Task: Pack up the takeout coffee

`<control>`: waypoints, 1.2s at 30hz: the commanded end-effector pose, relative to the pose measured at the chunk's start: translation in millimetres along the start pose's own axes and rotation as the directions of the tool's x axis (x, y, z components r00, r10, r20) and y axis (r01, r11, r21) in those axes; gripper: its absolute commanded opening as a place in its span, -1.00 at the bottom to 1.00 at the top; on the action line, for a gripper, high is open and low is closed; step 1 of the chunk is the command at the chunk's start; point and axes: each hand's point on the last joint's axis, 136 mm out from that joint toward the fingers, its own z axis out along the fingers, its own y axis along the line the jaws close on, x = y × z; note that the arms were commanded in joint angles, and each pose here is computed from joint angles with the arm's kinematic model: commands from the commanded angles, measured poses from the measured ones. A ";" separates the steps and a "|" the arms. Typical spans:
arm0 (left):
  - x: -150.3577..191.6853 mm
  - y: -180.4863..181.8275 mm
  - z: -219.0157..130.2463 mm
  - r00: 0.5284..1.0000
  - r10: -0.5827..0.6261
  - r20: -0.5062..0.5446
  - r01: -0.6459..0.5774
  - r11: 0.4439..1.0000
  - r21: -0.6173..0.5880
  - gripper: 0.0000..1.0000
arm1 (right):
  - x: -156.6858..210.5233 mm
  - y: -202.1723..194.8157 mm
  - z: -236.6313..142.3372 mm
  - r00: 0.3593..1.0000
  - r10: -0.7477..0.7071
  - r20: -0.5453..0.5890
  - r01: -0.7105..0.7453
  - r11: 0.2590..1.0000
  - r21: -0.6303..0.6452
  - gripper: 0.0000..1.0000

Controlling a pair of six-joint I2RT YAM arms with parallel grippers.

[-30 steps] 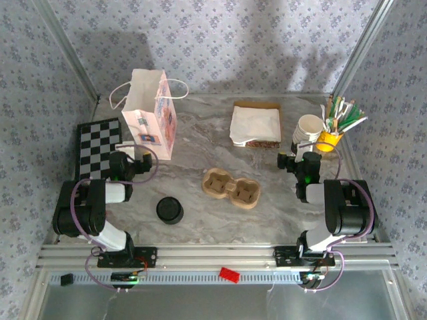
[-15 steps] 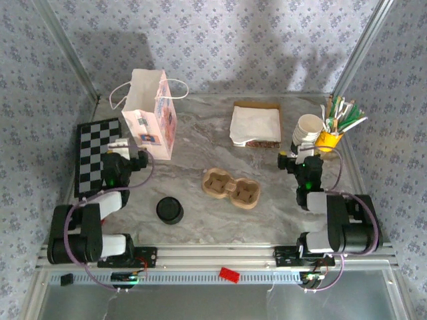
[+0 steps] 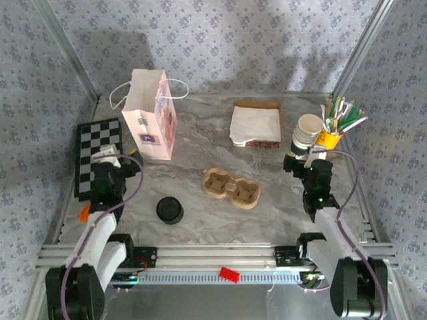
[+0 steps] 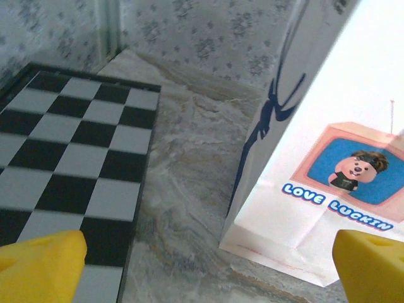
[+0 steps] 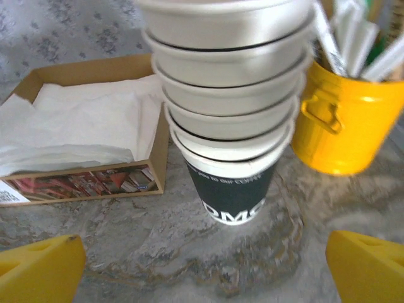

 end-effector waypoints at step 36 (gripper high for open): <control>43.9 -251.8 -74.6 0.865 0.292 -0.407 -0.035 0.846 0.532 1.00 | -114.1 -21.3 -9.3 0.769 0.443 -0.462 -0.315 0.890 0.329 0.64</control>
